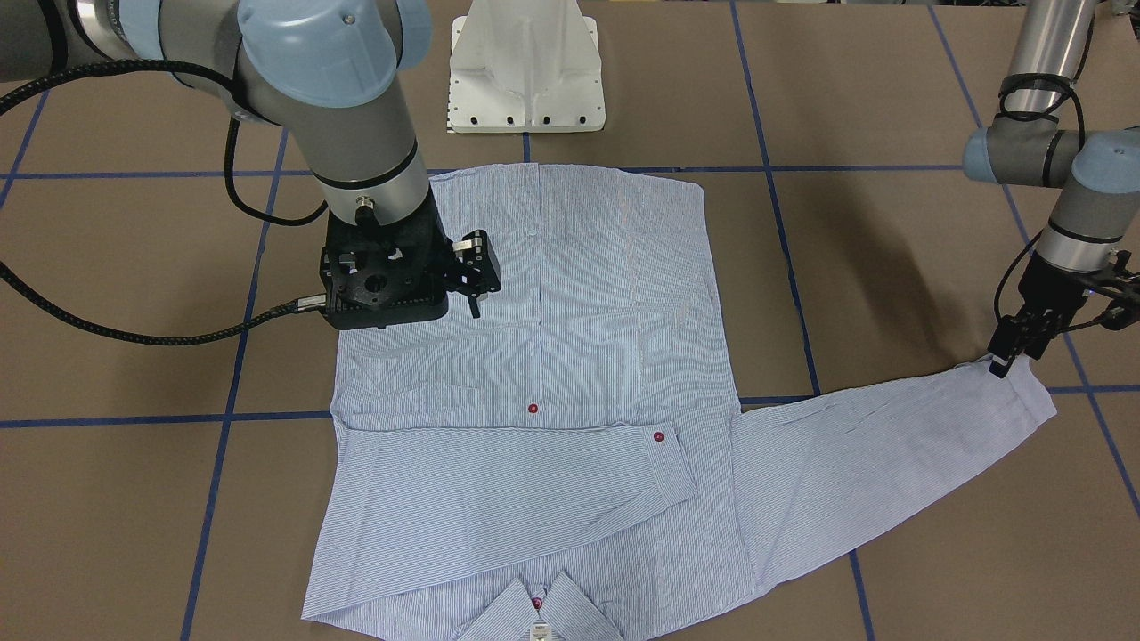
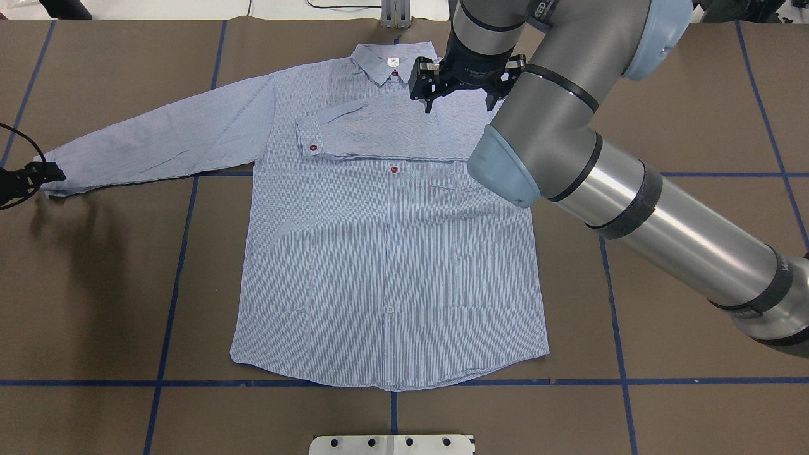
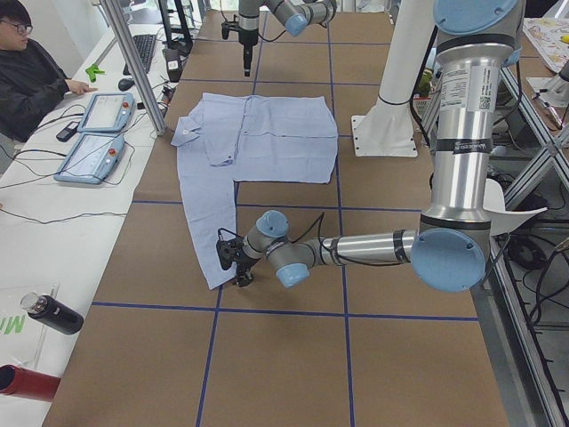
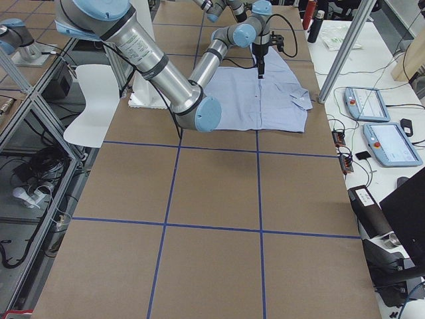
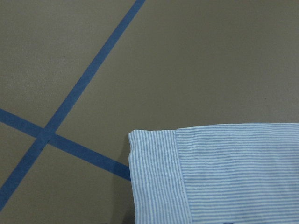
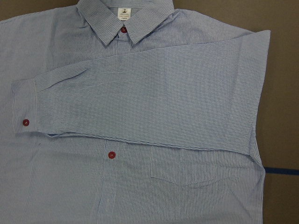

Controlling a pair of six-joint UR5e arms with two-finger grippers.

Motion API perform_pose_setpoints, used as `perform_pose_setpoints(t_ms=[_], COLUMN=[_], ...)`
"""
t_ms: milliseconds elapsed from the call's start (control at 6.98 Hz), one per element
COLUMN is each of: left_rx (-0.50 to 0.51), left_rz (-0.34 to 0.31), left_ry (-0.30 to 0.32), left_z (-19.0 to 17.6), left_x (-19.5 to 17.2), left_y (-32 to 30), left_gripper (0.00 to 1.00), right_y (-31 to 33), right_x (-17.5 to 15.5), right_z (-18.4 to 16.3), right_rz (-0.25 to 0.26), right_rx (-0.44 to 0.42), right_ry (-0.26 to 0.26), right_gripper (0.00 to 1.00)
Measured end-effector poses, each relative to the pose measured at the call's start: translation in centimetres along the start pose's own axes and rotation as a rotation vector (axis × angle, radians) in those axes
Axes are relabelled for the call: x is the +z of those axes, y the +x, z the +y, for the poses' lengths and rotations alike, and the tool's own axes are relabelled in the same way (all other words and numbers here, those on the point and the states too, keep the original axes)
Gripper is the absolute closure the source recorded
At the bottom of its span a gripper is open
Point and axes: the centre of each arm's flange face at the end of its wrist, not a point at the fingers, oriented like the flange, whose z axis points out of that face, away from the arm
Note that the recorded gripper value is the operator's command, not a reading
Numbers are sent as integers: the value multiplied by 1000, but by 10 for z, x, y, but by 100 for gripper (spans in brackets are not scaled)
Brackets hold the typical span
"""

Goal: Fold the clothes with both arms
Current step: 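Grasp the cuff of the sleeve nearest the left gripper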

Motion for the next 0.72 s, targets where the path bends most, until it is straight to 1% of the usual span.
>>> perform_pose_setpoints(t_ms=[286,716], left_rx=[0,1], left_rz=[1,5], left_ry=[-1,0], left_z=[0,0], left_x=[0,-1], left_y=[1,3], left_gripper=[43,43], right_y=[0,-1], right_x=[1,0], right_z=[0,-1], right_rz=[1,-1], right_rx=[0,-1], right_ry=[0,1], right_gripper=[1,1])
